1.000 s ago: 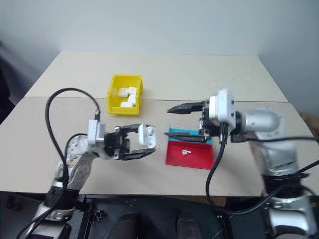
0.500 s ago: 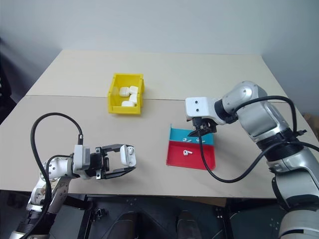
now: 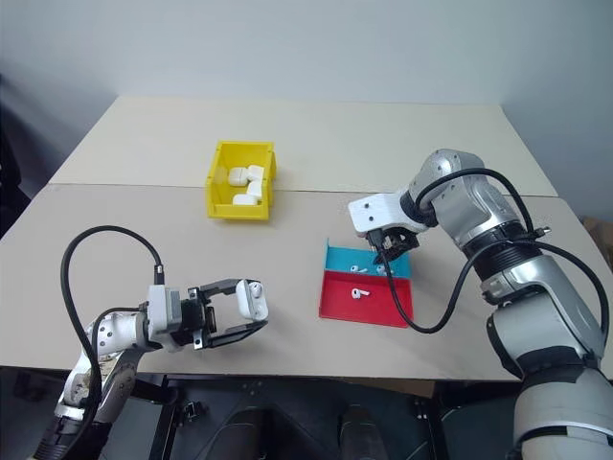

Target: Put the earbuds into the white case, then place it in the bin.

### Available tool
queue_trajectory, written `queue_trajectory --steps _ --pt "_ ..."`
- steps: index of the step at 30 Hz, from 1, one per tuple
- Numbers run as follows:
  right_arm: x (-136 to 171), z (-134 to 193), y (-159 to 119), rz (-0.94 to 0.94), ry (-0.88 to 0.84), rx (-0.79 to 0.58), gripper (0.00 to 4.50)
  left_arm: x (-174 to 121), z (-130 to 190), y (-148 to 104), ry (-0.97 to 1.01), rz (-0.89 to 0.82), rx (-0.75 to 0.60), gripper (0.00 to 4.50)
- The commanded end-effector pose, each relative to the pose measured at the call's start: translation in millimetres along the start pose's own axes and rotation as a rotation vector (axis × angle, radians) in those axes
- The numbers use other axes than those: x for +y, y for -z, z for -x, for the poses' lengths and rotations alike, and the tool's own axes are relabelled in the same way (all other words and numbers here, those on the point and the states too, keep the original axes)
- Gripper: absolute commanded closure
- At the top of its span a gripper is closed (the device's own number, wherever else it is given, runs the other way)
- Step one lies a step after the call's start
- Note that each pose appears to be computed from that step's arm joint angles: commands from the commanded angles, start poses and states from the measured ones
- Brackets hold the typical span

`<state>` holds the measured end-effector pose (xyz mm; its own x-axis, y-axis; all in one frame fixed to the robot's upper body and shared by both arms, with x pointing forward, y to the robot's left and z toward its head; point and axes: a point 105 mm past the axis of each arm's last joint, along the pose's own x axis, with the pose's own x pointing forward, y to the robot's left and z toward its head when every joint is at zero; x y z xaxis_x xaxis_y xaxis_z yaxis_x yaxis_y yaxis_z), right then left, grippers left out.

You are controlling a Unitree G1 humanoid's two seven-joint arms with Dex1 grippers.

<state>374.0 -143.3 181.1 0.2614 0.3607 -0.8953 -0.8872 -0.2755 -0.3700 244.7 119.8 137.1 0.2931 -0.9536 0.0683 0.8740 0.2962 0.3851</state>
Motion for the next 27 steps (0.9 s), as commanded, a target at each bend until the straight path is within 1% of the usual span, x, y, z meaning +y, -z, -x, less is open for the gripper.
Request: queue_trajectory --steps 1,6,10,27 --pt "-2.2 9.3 0.5 0.054 0.002 0.037 1.32 -4.4 -4.6 -10.2 0.008 -0.052 -0.032 1.69" --pt "-3.3 3.8 11.1 0.041 0.018 0.077 1.32 -4.9 -6.3 -9.5 0.008 -0.052 -0.033 1.69" --pt "-1.5 2.7 9.2 0.039 0.002 0.059 1.32 -3.8 -6.6 -9.1 0.010 -0.059 -0.031 1.69" --pt "6.4 -16.3 11.2 0.051 -0.037 0.081 1.32 -1.4 -8.1 -8.9 -0.001 -0.067 -0.026 1.69"
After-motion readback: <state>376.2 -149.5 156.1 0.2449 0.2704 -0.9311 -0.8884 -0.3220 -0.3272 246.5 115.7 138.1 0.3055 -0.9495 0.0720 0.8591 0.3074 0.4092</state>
